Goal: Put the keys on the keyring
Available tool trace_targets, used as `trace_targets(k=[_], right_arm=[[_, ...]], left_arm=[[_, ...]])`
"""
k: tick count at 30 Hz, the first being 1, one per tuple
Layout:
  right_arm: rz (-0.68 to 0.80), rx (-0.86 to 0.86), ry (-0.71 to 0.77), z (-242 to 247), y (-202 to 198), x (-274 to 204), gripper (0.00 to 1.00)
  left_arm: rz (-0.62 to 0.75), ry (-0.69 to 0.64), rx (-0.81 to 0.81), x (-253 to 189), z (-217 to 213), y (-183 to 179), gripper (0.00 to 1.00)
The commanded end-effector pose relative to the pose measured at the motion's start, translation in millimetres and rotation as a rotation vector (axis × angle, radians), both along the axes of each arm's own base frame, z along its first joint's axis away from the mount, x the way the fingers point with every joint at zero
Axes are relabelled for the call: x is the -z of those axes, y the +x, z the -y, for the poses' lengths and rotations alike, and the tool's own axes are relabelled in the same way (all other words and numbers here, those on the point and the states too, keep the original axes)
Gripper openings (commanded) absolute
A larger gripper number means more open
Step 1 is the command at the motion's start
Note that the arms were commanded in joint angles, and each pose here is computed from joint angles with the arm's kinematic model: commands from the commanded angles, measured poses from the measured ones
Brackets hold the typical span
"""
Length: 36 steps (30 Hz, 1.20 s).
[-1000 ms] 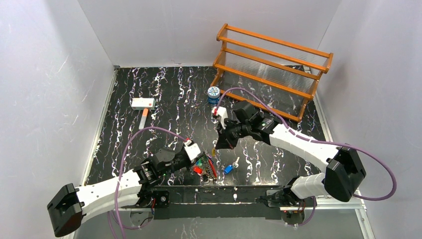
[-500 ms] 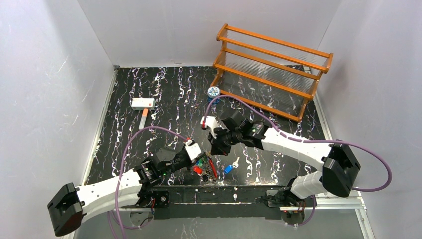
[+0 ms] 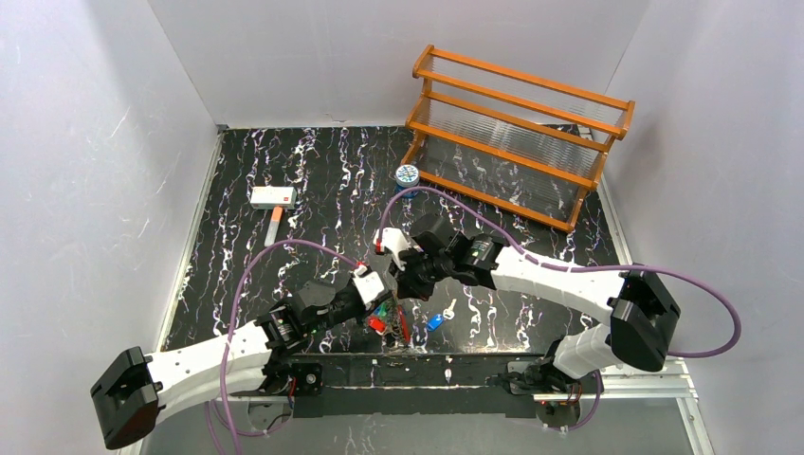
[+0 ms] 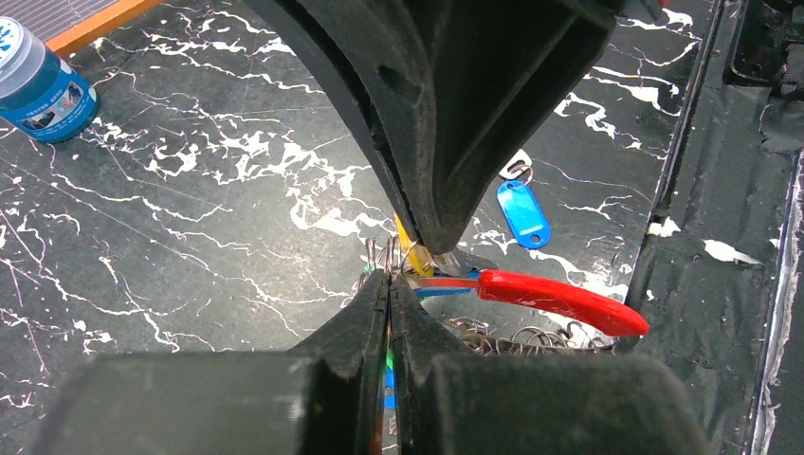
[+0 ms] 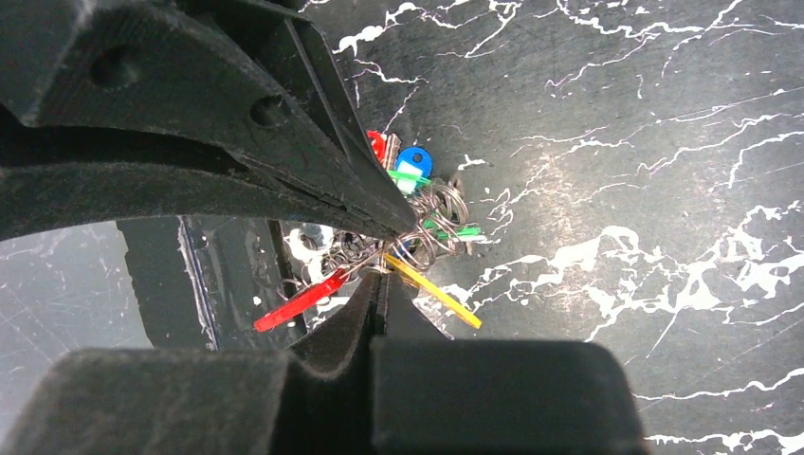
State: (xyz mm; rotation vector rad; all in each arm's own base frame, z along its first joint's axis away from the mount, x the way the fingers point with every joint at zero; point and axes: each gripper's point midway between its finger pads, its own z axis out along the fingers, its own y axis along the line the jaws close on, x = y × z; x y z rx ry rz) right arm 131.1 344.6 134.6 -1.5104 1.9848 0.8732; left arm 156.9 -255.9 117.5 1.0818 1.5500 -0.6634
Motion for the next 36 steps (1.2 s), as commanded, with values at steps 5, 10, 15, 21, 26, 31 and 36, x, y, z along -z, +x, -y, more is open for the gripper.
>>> trace_targets(k=[5, 10, 15, 21, 26, 31, 36], right_arm=[[0.049, 0.081, 0.027, -14, 17, -18, 0.01], [0.07, 0.126, -0.023, -9, 25, -11, 0.01], [0.109, 0.164, -0.043, -1, 32, -11, 0.01], [0.116, 0.186, -0.06, 3, 34, -7, 0.01], [0.109, 0.196, -0.055, 2, 35, -4, 0.01], [0.146, 0.224, -0.003, 5, 39, -3, 0.33], [0.106, 0.183, 0.133, 7, 34, -14, 0.46]], left_arm=[[0.018, -0.057, 0.025, -22, 9, -1, 0.0], [0.019, -0.059, 0.02, -23, 9, 0, 0.0], [0.019, -0.062, 0.019, -23, 8, -1, 0.0], [0.02, -0.066, 0.019, -23, 8, -1, 0.0], [0.02, -0.072, 0.019, -25, 8, -1, 0.0], [0.03, -0.086, 0.015, -28, 6, -2, 0.0], [0.042, -0.103, 0.014, -31, 3, -3, 0.0]])
